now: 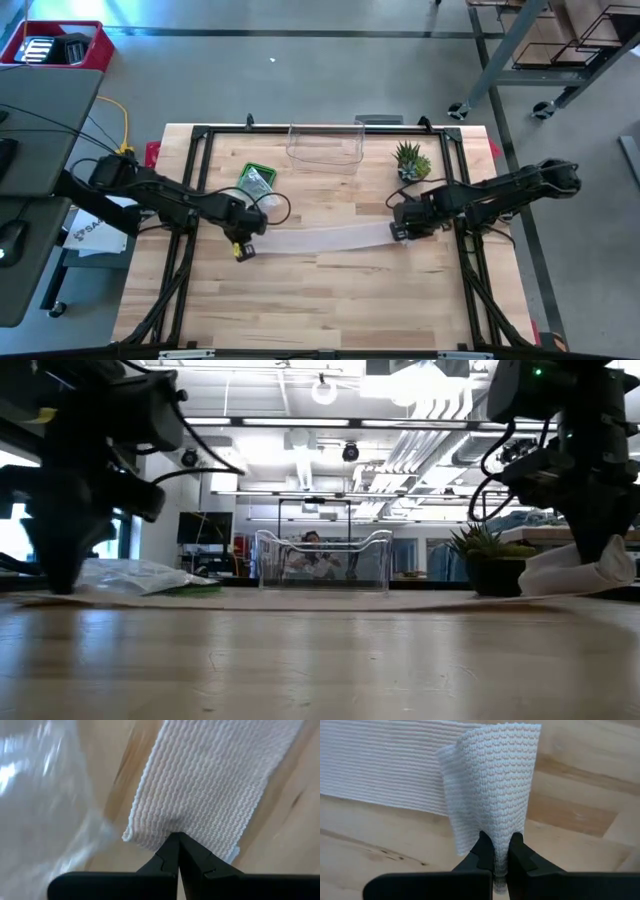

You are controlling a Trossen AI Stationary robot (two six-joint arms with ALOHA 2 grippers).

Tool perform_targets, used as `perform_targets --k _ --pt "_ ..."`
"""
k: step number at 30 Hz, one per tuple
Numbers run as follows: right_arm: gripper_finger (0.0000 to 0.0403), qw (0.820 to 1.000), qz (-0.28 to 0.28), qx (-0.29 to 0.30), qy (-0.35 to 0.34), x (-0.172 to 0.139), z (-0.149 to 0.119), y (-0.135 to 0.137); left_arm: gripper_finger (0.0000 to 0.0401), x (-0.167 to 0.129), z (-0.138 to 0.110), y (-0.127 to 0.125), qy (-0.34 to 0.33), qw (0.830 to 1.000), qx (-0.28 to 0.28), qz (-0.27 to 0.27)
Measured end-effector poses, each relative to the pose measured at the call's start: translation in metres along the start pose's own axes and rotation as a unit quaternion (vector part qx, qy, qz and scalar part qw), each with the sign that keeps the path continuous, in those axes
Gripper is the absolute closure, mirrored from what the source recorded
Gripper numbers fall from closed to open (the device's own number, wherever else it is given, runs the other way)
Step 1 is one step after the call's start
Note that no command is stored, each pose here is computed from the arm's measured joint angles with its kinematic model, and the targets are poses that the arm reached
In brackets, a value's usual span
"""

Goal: Roll bandage
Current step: Roll the bandage

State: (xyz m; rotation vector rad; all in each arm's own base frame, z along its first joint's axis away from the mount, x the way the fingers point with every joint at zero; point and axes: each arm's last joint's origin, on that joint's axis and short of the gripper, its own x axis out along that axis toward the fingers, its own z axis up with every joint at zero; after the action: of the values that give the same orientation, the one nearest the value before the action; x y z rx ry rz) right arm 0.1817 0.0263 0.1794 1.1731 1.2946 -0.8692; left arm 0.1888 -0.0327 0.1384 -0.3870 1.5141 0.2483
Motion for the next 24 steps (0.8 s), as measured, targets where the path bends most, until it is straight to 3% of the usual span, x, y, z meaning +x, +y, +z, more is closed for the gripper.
perform_targets --k 6,12,24 --pt "0.0394 1.000 0.006 -0.001 0.006 0.001 -0.008 0.002 0.0401 -0.004 -0.012 0.003 0.034 0.999 -0.017 0.024" --pt "0.0398 0.999 0.038 -0.004 -0.013 0.001 -0.014 0.009 0.0401 -0.010 -0.013 0.001 0.020 0.999 -0.044 0.012" --pt "0.0398 0.999 0.044 -0.003 -0.016 0.002 -0.015 0.010 0.0401 -0.023 -0.006 -0.008 -0.011 1.000 -0.021 0.002"
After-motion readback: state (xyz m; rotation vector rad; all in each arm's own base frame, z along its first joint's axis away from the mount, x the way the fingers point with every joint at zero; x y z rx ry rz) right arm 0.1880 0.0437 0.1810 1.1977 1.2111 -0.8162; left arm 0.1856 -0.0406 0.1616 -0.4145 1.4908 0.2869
